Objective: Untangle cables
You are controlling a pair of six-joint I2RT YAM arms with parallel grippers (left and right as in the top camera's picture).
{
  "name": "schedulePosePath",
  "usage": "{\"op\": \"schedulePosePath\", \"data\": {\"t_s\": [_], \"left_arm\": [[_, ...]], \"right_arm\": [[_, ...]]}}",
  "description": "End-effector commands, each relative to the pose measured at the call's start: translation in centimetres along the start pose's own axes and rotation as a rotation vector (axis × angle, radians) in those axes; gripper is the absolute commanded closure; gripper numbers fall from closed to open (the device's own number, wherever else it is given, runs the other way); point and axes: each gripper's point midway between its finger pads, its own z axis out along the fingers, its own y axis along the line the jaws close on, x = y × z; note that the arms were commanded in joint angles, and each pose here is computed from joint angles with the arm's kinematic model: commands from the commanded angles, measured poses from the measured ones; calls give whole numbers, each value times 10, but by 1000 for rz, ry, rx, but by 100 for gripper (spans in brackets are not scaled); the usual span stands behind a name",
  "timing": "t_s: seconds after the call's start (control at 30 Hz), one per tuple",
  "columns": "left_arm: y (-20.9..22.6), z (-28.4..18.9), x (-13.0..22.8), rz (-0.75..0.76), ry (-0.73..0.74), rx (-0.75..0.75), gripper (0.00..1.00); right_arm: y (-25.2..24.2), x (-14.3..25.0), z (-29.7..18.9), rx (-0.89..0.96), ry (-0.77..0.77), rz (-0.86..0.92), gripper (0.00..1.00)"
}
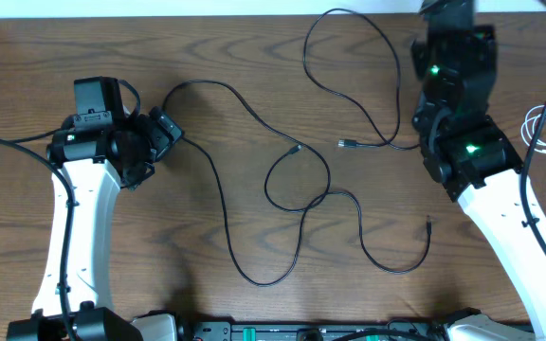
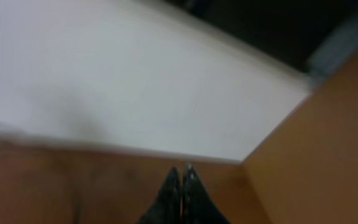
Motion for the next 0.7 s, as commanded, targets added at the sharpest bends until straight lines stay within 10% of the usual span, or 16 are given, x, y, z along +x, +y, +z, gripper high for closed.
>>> {"op": "schedulePosePath", "data": {"t_s": [0.0, 0.2, 0.43, 0.53, 0.67], "left_arm": [[0, 0, -1, -7, 1, -1, 2], [0, 0, -1, -8, 1, -1, 2], [0, 0, -1, -8, 1, -1, 2], [0, 0, -1, -7, 1, -1, 2], [0, 0, -1, -8, 1, -1, 2]], "right_arm": [[37, 17, -3, -199, 51, 27, 92], [76, 77, -6, -400, 275, 62, 81], [111, 133, 3, -534, 474, 79, 44], [126, 153, 6, -565, 536, 59, 13], [143, 178, 10, -584, 619, 78, 10]]}}
